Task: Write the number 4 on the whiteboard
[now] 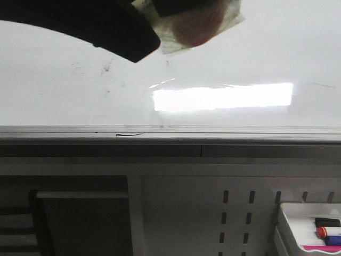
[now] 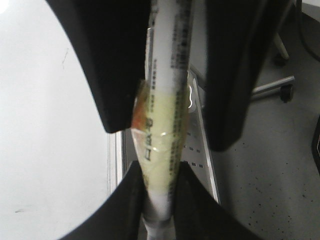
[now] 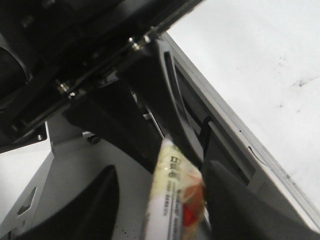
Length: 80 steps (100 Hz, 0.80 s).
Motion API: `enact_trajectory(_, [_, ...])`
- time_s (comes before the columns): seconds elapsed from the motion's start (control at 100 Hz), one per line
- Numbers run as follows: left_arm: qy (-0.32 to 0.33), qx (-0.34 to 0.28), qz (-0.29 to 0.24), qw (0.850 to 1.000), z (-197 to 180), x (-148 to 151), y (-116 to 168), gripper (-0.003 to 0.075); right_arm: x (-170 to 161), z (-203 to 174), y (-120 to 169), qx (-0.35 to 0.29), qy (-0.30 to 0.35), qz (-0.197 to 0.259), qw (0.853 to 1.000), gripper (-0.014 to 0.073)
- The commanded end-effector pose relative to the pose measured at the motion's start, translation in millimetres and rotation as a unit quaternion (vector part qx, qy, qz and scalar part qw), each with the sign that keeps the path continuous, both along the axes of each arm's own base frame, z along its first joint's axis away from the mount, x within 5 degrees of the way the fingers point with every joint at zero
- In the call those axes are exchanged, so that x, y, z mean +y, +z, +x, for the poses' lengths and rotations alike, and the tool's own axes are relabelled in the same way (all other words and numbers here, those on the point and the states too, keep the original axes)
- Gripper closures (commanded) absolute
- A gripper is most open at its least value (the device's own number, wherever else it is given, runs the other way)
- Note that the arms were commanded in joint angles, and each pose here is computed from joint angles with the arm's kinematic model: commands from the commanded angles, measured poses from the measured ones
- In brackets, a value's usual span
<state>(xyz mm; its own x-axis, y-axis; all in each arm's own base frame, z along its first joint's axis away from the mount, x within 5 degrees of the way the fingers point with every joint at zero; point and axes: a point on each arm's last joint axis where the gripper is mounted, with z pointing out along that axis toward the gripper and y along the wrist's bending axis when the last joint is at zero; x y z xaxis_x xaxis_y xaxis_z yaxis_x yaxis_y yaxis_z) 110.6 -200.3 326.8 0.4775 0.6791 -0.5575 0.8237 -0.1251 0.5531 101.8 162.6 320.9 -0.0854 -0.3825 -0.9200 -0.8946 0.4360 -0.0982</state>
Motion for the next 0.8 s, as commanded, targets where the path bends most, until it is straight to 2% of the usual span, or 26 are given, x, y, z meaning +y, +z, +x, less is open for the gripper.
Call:
enact_trajectory(0.0, [0.006,-0.020,-0.055,0.998,-1.1,-1.0,20.6,0.0740,1.1,3.1,19.0,-0.031,-0.013,0.045,0.998,0.0374])
enact_trajectory(0.11, [0.006,-0.020,-0.055,0.998,-1.1,-1.0,20.6,0.0740,1.1,2.7,18.3,-0.028,-0.011,0.042,0.999,0.0466])
enact_trajectory(0.29, [0.006,-0.020,-0.055,0.998,-1.1,-1.0,20.6,0.0740,1.1,2.1,17.2,-0.024,-0.008,0.037,0.999,0.0535])
enact_trajectory(0.46, [0.007,-0.011,-0.060,0.998,-1.8,-1.4,20.8,0.0741,1.1,1.8,16.8,-0.023,-0.007,0.035,0.999,0.0662])
enact_trajectory(0.7, [0.010,-0.001,-0.066,0.998,-2.5,-1.9,21.0,0.0736,1.1,1.8,16.7,-0.023,-0.007,0.035,0.999,0.0659])
enact_trajectory(0.75, [0.011,0.005,-0.069,0.998,-3.0,-2.2,21.2,0.0710,1.1,1.8,16.7,-0.023,-0.007,0.035,0.999,0.0659])
enact_trajectory(0.79, [0.012,0.011,-0.073,0.997,-3.5,-2.5,21.4,0.0661,1.1,1.8,16.7,-0.023,-0.007,0.035,0.999,0.0659])
